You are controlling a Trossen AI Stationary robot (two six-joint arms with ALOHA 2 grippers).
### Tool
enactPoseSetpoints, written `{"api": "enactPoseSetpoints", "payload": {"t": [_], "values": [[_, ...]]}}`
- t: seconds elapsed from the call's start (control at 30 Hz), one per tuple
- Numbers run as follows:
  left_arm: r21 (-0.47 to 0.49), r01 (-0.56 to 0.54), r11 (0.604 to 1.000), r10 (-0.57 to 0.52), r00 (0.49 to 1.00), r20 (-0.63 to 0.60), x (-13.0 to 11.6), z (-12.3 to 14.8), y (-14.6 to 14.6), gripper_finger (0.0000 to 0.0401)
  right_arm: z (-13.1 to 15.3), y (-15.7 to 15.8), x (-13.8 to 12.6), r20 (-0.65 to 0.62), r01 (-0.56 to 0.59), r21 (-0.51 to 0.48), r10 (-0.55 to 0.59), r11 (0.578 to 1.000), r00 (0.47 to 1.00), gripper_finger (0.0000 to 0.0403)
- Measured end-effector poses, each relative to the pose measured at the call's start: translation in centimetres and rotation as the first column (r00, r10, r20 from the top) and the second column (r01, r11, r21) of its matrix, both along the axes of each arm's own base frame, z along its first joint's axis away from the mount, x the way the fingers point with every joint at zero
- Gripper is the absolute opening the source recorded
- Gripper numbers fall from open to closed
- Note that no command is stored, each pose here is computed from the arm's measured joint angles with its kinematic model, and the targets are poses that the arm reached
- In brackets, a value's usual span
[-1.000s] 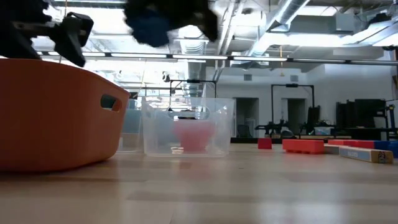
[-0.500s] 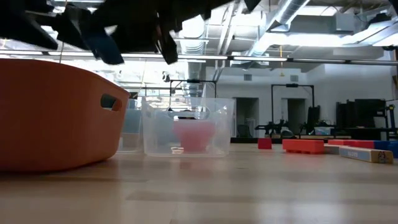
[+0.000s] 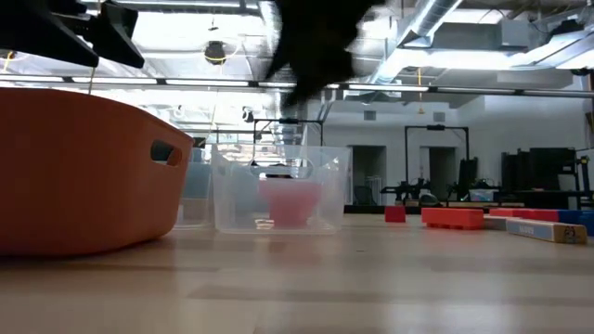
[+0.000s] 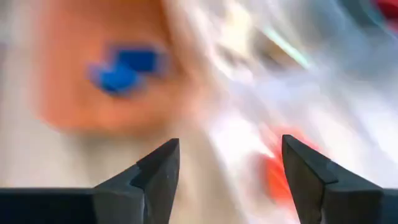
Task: Sort blocks
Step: Put the orange game piece into the right transparent bin
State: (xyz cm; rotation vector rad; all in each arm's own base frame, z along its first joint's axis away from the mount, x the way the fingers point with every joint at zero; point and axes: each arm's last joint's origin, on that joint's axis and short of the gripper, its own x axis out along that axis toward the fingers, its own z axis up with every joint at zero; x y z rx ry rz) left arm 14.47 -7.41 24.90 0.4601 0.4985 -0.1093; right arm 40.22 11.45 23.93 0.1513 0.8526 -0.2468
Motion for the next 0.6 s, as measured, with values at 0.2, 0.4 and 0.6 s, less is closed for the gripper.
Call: {"api": "enactPoseSetpoints", "payload": {"t": [0.2,0.4,0.6], "values": [[0.017,-0.013,1.000,0.013,1.000,0.000,0.2,0.0,0.4,0.0250,-0.6,-2.7,-4.4,-0.280,0.295,-0.115,-0.316,0.948,0.906,0.0230],[0.020,-0.008,1.000,0.008,1.000,-0.003,0.3,0.0,0.5,0.0250,-3.3,-5.7,-7.1,-0.370,0.404,-0.105,-0.413,0.909,0.832,0.0219],[-0.045,-0.054,0.998,0.053,0.998,-0.021,0.2,-0.2,0.5,0.0250,-4.9,-7.9,-9.7,-0.368,0.468,-0.038,-0.448,0.883,0.815,0.0215]]}}
